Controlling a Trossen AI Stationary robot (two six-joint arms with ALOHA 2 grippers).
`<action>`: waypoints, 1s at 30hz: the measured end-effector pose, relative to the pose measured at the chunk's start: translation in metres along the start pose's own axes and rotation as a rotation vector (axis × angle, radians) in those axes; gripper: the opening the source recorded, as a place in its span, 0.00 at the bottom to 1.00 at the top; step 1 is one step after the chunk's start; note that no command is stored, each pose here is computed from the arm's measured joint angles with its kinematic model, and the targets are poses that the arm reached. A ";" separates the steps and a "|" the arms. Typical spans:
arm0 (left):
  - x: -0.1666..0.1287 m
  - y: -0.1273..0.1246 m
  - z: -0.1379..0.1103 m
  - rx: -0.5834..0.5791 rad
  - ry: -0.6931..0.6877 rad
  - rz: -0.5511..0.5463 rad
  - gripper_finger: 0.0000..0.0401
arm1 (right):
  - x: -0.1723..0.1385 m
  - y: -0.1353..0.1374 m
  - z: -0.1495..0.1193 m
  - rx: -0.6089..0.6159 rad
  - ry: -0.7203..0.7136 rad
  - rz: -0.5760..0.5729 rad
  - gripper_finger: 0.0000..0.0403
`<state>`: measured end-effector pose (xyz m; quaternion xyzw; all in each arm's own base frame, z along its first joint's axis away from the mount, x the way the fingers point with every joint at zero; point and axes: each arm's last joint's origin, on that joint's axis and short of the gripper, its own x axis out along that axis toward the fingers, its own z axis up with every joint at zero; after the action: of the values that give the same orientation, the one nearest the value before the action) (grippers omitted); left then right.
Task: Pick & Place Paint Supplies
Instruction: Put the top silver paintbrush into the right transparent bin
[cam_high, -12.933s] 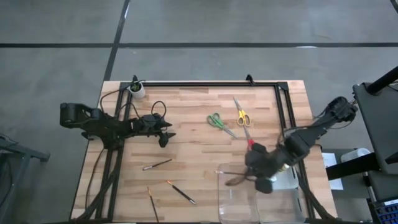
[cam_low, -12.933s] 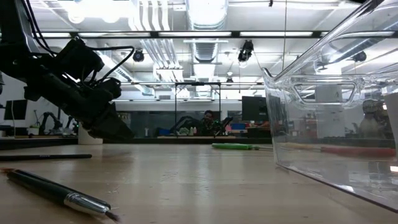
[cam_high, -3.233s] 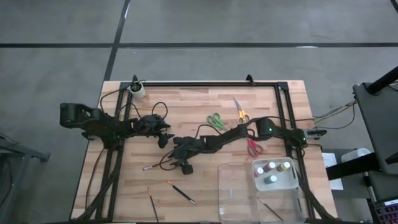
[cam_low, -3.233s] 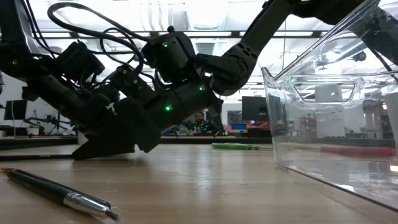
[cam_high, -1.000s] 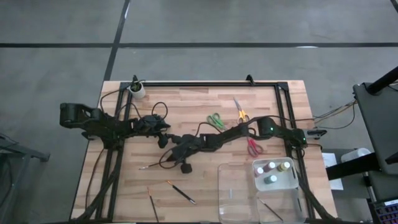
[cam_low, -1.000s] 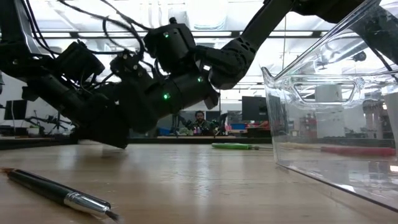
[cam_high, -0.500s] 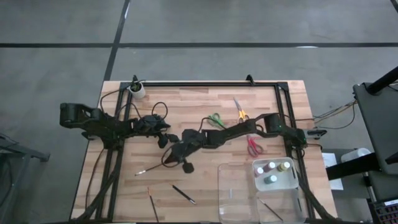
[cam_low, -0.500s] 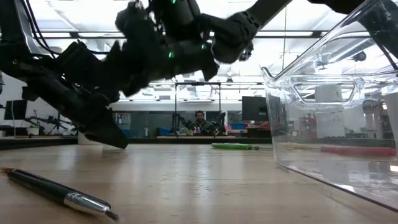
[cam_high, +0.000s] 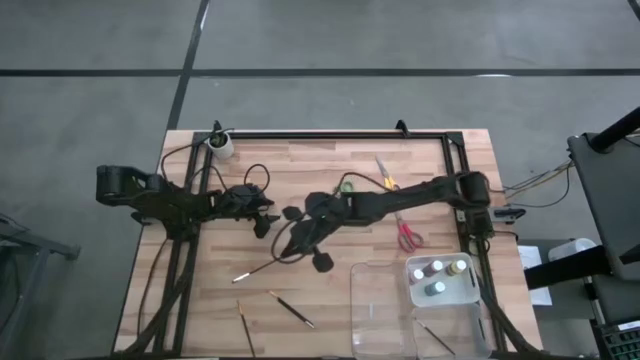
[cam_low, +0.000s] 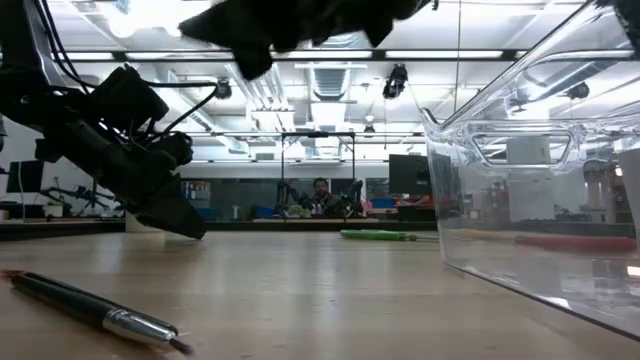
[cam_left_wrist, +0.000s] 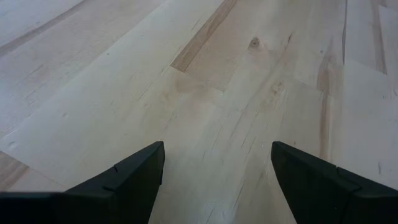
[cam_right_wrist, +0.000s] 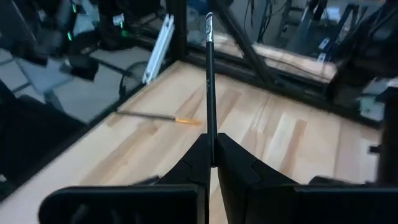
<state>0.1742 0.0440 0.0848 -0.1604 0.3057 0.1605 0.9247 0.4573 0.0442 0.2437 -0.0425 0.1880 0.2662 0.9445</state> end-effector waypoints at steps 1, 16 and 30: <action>0.000 0.000 0.000 0.000 0.000 0.000 0.76 | -0.007 0.003 0.002 0.006 -0.002 -0.001 0.03; 0.000 0.000 0.000 0.001 0.001 0.000 0.76 | -0.109 0.057 0.006 0.034 -0.006 -0.155 0.03; 0.000 0.000 0.000 0.001 0.001 0.000 0.76 | -0.171 0.134 -0.013 0.197 -0.004 -0.326 0.03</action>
<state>0.1741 0.0439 0.0846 -0.1601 0.3063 0.1603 0.9246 0.2488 0.0729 0.2991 0.0207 0.2020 0.0898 0.9750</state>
